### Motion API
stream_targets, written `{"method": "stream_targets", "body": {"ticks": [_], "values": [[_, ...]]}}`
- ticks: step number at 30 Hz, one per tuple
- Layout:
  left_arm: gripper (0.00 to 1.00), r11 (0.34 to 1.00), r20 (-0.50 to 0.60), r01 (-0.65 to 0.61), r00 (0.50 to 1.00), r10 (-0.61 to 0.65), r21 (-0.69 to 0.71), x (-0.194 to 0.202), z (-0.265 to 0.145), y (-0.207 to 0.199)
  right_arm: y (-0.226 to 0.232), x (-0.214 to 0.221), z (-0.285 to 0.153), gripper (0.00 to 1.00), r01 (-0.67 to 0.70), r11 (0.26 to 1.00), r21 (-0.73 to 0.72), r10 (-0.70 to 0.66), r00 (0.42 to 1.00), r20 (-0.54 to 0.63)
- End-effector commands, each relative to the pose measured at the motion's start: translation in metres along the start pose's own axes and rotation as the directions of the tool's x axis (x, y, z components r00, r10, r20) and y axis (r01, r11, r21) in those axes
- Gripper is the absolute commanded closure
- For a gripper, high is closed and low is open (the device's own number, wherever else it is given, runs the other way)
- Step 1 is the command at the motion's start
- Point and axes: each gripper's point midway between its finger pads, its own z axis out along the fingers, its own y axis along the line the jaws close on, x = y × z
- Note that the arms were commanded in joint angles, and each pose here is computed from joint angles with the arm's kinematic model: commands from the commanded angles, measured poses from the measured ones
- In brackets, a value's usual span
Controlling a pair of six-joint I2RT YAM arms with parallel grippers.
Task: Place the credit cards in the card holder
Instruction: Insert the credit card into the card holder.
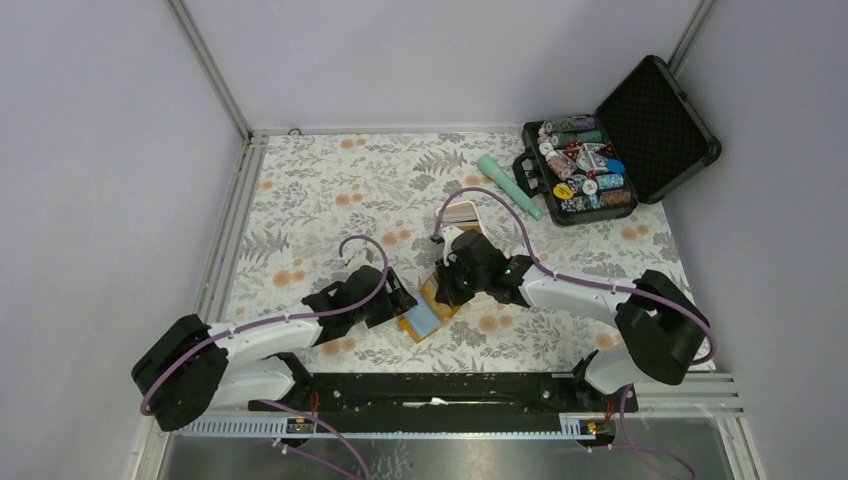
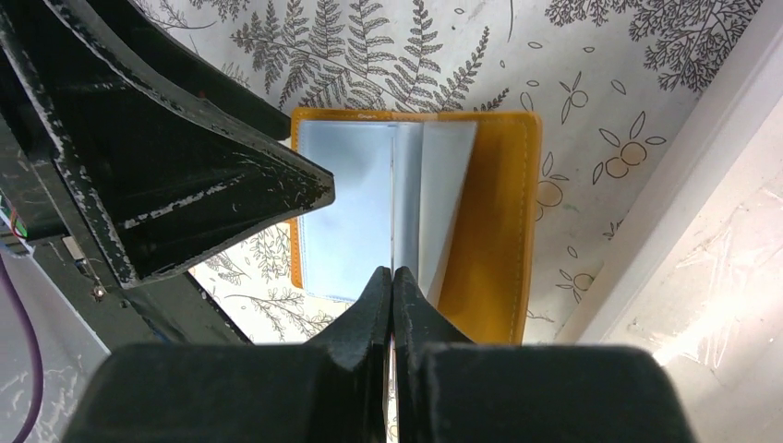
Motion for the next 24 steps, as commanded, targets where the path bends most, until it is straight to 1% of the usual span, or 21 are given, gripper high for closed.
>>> {"method": "stream_targets", "body": {"ticks": [1,4,8,14,24], "values": [[0.33,1.000,-0.012,0.012,1.000,-0.012,0.010,0.003,0.006,-0.002,0.007,-0.014,0.005,1.00,0.016,0.997,-0.071,-0.013,0.999,0.037],[0.36,1.000,-0.018,0.010,1.000,-0.010,-0.001,0.005,0.007,0.002,0.006,-0.013,0.009,1.00,0.005,0.996,-0.092,-0.003,1.000,0.026],[0.38,1.000,-0.018,0.008,1.000,-0.009,-0.022,0.006,0.005,0.007,-0.001,-0.010,0.010,1.00,-0.015,0.998,-0.063,0.016,1.000,0.010],[0.39,0.996,0.064,-0.037,0.997,0.043,-0.078,-0.013,-0.011,0.013,-0.007,-0.010,0.002,1.00,-0.017,1.000,-0.022,0.018,0.999,0.028],[0.40,0.999,0.027,-0.023,0.999,0.024,-0.033,-0.005,-0.010,0.004,-0.017,-0.012,-0.003,1.00,-0.009,0.999,0.036,0.008,0.999,0.036]]}}
